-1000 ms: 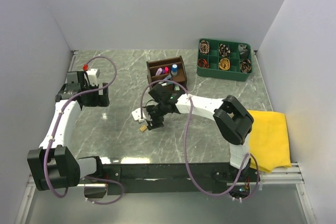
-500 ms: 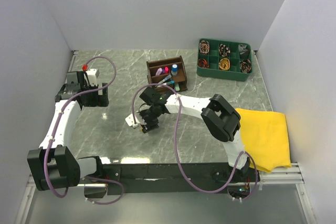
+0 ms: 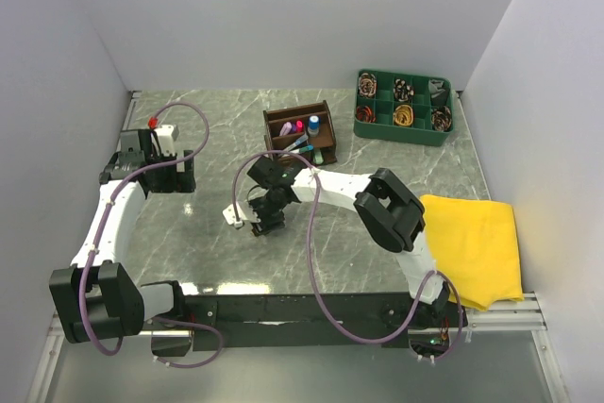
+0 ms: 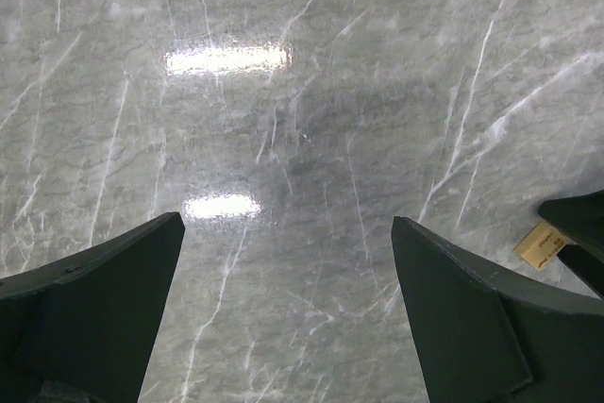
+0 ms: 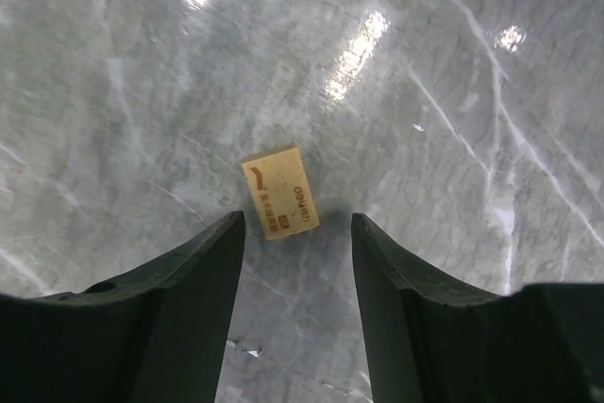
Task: Sort the stationery into containers
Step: Pick up the stationery from the center of the board.
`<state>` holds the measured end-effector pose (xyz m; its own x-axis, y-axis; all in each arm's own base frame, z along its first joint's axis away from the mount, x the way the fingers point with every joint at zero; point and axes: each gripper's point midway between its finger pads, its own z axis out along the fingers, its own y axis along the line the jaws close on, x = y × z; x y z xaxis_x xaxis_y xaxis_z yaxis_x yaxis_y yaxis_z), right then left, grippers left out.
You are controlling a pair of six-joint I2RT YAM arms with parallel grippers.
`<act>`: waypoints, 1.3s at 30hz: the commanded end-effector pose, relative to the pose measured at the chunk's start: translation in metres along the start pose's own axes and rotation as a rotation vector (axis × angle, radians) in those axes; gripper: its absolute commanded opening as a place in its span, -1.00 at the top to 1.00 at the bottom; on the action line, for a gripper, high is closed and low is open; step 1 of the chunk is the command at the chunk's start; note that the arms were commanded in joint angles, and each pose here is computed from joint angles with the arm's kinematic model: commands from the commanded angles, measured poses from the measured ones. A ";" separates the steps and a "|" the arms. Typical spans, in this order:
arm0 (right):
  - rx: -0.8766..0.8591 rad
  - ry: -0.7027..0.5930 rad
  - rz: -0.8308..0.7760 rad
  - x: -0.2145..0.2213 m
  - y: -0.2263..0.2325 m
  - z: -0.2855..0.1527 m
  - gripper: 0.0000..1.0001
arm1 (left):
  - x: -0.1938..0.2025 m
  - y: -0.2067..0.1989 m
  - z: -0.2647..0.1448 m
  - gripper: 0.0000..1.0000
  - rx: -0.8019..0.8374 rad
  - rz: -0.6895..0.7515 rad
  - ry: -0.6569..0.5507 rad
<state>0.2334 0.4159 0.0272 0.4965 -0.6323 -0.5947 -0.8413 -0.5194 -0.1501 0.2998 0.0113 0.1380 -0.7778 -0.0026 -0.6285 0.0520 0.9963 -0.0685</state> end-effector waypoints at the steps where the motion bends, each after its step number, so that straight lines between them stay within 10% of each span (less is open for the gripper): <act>1: 0.020 0.032 -0.008 -0.003 -0.009 -0.001 -0.12 | -0.007 0.000 -0.002 -0.99 0.006 -0.005 -0.037; 20: -0.029 0.057 -0.084 -0.002 0.007 0.004 0.10 | -0.003 -0.001 0.001 -0.99 0.007 -0.010 -0.037; 26: -0.054 0.069 -0.069 0.000 0.009 0.006 0.46 | -0.003 -0.002 0.001 -0.99 0.013 -0.010 -0.037; 39: 0.163 -0.089 0.279 -0.034 0.030 -0.051 0.60 | -0.018 -0.010 0.000 -0.99 0.041 0.008 -0.058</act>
<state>0.2062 0.3888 0.0292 0.3666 -0.7213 -0.5877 -0.9121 -0.4032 -0.0742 0.2987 0.0095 0.1318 -0.7805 -0.0064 -0.6251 0.0545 0.9954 -0.0783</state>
